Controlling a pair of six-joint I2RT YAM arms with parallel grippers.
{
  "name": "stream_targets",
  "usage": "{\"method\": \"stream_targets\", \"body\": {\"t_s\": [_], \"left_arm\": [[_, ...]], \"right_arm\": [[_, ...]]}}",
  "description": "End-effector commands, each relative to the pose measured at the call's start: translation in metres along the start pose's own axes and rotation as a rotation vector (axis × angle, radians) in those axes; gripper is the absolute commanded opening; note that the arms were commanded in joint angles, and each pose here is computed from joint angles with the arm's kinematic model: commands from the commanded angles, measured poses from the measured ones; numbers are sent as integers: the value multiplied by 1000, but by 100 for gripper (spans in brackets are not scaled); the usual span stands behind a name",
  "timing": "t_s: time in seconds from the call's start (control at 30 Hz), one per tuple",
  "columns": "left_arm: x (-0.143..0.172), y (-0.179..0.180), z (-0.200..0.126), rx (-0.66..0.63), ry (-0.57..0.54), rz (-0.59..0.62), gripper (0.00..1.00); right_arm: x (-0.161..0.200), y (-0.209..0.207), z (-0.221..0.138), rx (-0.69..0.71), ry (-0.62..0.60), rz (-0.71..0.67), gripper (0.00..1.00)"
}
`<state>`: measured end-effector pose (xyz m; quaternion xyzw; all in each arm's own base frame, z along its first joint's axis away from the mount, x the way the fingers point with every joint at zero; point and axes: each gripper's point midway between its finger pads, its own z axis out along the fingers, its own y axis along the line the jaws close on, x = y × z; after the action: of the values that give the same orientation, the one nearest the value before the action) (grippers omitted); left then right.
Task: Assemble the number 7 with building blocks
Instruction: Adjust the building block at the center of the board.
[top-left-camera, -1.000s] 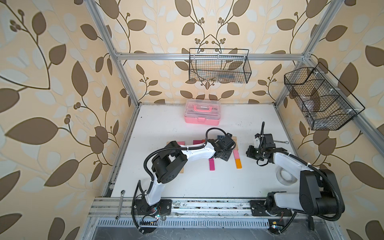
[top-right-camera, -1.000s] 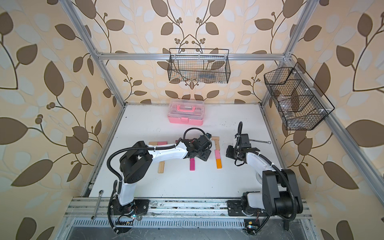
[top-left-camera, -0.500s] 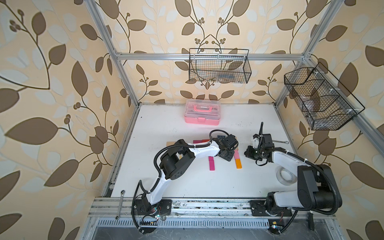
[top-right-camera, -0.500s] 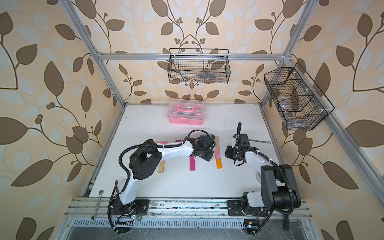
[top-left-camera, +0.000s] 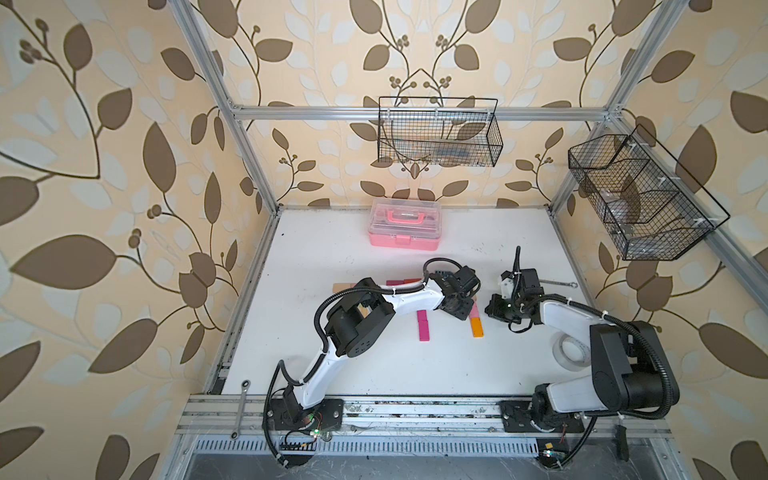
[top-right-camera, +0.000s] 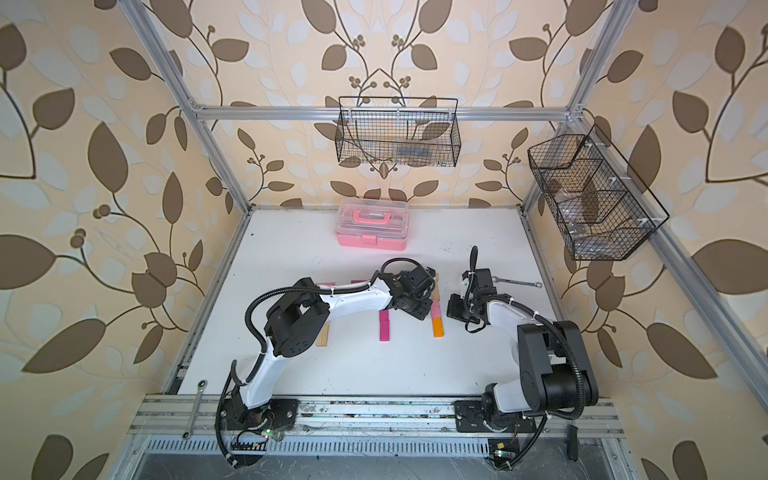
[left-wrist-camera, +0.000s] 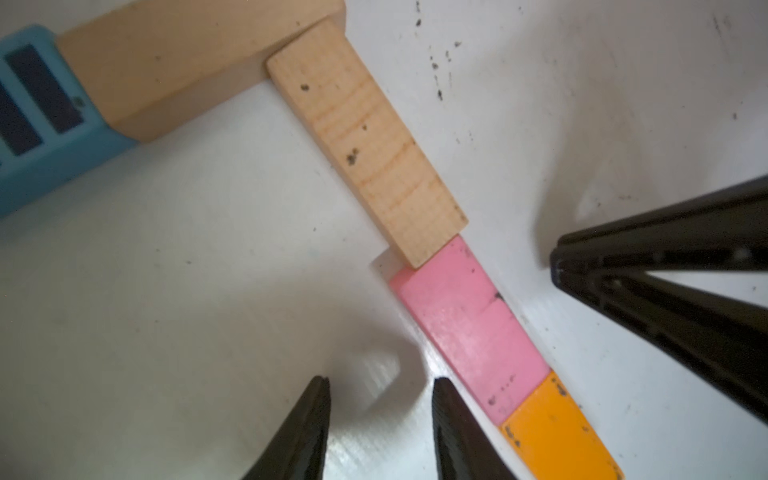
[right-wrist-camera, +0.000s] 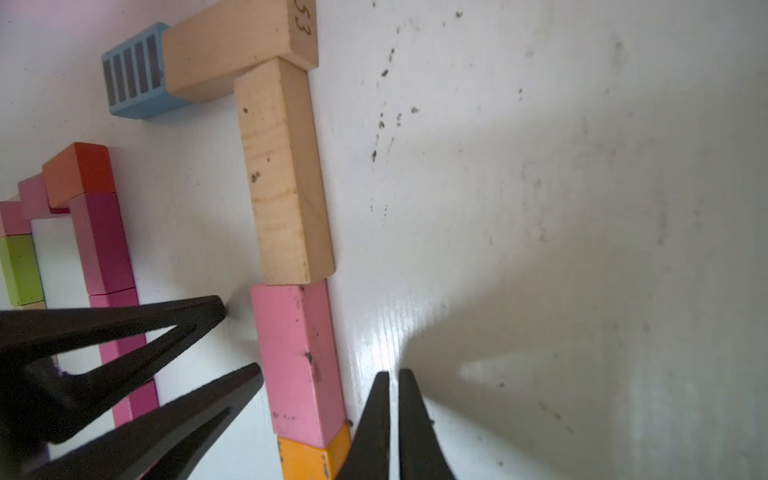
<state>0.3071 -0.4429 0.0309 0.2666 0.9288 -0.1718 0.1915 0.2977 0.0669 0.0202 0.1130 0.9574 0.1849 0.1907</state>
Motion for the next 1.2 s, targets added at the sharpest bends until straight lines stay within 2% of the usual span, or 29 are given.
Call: {"method": "stream_targets", "body": {"t_s": [0.0, 0.9, 1.17], "left_arm": [[8, -1, 3, 5, 51, -3, 42], [7, -10, 12, 44, 76, -10, 42], [4, 5, -5, -7, 47, -35, 42]], "right_arm": [[-1, 5, 2, -24, 9, -10, 9], [-2, 5, 3, -43, 8, -1, 9], [-1, 4, 3, -33, 12, 1, 9]]}}
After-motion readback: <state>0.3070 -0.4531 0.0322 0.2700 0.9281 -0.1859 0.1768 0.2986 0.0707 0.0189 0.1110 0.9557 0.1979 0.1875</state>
